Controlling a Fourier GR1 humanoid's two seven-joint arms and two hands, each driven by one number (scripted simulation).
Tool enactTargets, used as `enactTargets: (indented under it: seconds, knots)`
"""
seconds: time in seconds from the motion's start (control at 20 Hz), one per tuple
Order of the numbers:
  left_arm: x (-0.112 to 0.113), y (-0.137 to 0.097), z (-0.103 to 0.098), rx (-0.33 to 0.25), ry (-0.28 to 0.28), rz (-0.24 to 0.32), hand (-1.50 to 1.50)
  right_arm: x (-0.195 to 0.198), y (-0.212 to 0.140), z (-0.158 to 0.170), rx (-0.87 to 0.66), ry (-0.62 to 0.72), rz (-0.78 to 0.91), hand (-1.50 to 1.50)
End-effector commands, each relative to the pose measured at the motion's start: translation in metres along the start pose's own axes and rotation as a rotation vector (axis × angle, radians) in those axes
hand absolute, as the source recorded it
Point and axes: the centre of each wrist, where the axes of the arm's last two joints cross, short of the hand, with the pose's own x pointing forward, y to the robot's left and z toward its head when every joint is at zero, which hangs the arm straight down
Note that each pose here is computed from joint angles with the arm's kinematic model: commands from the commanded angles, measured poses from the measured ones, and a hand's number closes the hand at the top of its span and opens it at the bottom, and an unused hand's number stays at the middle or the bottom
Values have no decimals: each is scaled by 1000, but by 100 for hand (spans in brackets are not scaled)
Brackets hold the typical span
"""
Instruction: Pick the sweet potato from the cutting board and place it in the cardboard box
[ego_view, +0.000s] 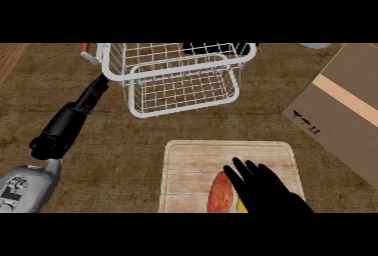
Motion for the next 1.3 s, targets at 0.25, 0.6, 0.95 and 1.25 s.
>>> enactTargets:
  seconds: [0.25,0.6,0.95,1.25]
  knots:
    - [-5,-4,11,0,-7,5,0,39,22,-22,14,214,122,-150]
    - [-2,-1,-4,22,9,21,0,63,36,-39,-7,223,122,-150]
    - [-11,10,8,23,4,12,0,47,52,-65,17,291,184,-150]
    - [-2,-10,2,19,-3,13,0,40,51,-54,44,289,163,-150]
